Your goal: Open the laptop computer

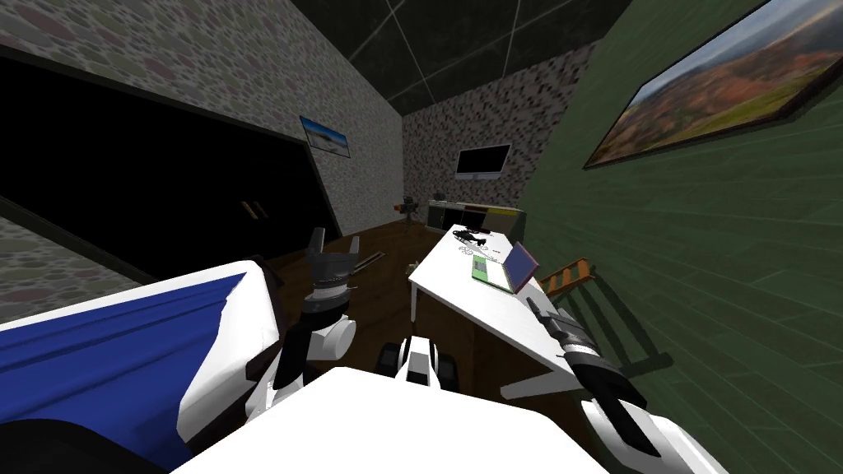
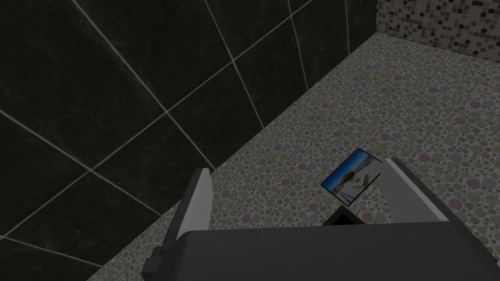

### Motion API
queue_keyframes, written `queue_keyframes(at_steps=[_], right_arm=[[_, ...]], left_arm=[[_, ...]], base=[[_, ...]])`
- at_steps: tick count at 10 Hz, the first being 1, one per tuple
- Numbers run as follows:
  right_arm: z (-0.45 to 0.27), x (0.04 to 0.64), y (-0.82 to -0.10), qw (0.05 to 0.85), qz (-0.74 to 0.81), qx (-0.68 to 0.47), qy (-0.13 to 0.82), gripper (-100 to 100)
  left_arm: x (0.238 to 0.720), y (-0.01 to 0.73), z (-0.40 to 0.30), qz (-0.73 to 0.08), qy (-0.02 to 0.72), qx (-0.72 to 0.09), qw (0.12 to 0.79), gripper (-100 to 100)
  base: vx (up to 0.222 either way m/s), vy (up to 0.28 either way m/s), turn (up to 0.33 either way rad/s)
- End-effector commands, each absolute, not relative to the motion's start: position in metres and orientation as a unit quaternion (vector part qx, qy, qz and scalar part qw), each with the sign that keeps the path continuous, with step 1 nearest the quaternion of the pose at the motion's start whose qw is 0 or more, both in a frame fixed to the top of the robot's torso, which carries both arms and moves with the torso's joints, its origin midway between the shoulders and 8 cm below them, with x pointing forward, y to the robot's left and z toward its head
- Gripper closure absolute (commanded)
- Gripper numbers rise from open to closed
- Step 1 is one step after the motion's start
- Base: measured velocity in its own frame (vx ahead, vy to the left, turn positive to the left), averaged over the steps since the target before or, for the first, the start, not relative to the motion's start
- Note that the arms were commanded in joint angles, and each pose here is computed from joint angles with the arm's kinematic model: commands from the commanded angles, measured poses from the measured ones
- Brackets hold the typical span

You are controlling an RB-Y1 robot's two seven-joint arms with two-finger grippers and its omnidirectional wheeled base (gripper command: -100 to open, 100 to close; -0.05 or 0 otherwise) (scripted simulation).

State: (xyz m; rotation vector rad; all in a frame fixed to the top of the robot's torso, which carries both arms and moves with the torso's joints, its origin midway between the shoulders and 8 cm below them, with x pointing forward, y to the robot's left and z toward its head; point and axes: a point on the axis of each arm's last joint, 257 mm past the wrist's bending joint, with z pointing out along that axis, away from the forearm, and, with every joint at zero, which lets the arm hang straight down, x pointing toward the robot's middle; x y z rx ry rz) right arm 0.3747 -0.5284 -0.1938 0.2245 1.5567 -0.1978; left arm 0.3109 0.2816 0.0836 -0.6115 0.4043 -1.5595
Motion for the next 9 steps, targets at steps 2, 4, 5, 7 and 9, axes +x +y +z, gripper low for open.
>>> queue_keyframes(at_steps=[2, 4, 5, 7, 9], right_arm=[[-0.204, 0.36, -0.585, 0.662, -0.185, 0.07, 0.723, -100], [-0.201, 0.348, -0.626, 0.63, -0.254, 0.043, 0.732, -100], [-0.205, 0.346, -0.629, 0.627, -0.255, 0.045, 0.735, -100], [-0.2, 0.329, -0.672, 0.588, -0.322, 0.022, 0.741, -100], [-0.196, 0.32, -0.692, 0.569, -0.353, 0.012, 0.743, -100]], left_arm=[[0.311, 0.282, 0.084, -0.687, 0.178, -0.269, 0.651, 0], [0.311, 0.282, 0.084, -0.687, 0.178, -0.269, 0.651, 0], [0.311, 0.282, 0.084, -0.687, 0.178, -0.269, 0.651, 0], [0.311, 0.282, 0.084, -0.687, 0.178, -0.269, 0.651, 0], [0.311, 0.282, 0.084, -0.687, 0.178, -0.269, 0.651, 0]], base=[[0.067, 0.081, 0.1], [0.05, 0.067, 0.162], [0.035, 0.046, 0.05], [0.038, 0.058, 0.137], [0.058, 0.077, 0.116]])
